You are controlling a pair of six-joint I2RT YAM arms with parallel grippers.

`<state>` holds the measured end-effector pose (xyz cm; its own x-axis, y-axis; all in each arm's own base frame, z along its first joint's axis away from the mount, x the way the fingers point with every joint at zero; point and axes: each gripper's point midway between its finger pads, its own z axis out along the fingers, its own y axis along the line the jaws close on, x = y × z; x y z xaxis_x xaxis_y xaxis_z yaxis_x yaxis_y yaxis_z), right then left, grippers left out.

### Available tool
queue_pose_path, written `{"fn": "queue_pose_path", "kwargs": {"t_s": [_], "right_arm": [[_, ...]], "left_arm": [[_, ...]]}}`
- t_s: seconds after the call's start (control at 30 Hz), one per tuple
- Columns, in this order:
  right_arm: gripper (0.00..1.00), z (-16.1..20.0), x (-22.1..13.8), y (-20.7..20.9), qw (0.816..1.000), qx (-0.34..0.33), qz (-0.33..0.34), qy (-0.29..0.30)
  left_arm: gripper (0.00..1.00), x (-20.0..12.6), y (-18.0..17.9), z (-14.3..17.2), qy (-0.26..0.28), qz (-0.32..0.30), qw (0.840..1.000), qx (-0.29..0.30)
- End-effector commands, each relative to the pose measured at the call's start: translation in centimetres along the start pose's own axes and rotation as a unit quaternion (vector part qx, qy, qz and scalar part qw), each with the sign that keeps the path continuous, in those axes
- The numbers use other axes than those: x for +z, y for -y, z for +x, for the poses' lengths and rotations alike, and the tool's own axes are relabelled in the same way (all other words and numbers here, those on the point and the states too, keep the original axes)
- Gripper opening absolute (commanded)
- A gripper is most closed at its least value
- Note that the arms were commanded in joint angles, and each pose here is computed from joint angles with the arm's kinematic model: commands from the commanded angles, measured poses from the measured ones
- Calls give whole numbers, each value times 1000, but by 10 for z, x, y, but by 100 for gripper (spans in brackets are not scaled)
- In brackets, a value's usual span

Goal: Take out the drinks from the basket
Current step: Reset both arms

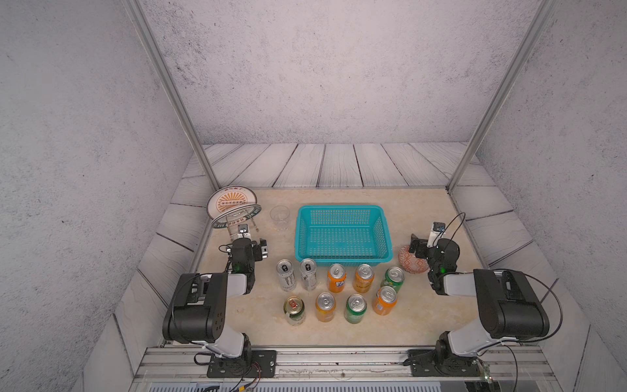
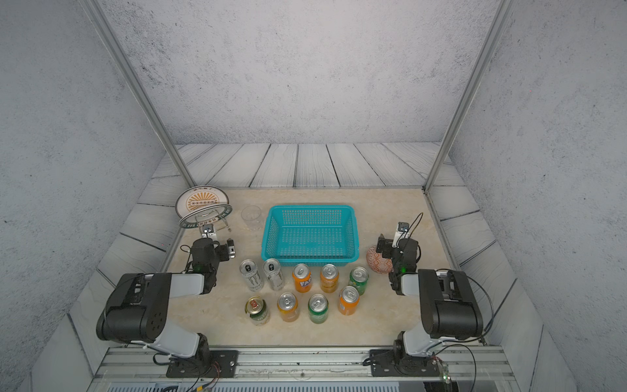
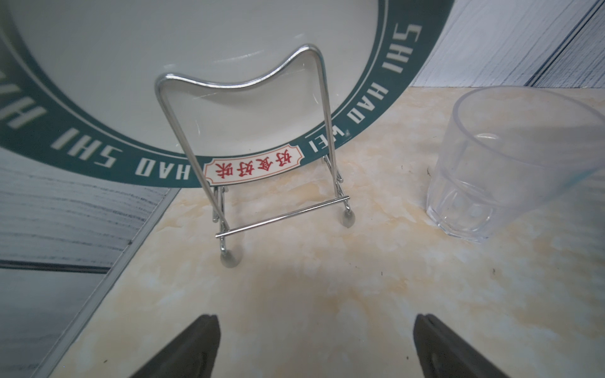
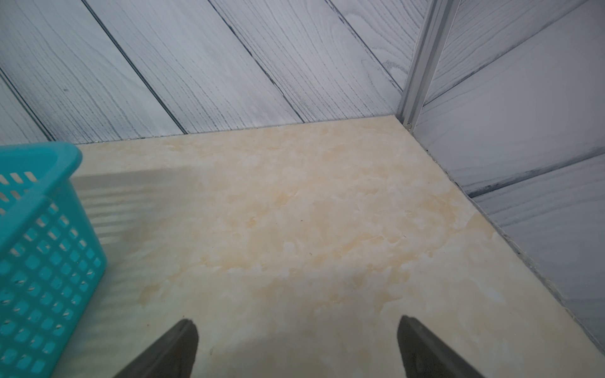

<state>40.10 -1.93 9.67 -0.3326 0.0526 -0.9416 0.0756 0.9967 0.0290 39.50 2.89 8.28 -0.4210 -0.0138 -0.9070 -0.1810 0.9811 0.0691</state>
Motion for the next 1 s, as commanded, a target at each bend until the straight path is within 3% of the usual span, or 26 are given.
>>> {"fn": "queue_pose_path", "kwargs": {"t_s": [0.0, 0.57, 0.97], "right_arm": [[100, 7, 2, -2, 1000, -7, -5, -8], [99, 7, 1, -3, 1000, -7, -4, -7], [99, 7, 1, -3, 1000, -7, -5, -7]], "left_arm": [[99, 0, -2, -10, 11, 0, 1000, -1], [99, 0, -2, -10, 11, 0, 1000, -1], [99, -14, 0, -10, 48, 14, 999, -2]]}}
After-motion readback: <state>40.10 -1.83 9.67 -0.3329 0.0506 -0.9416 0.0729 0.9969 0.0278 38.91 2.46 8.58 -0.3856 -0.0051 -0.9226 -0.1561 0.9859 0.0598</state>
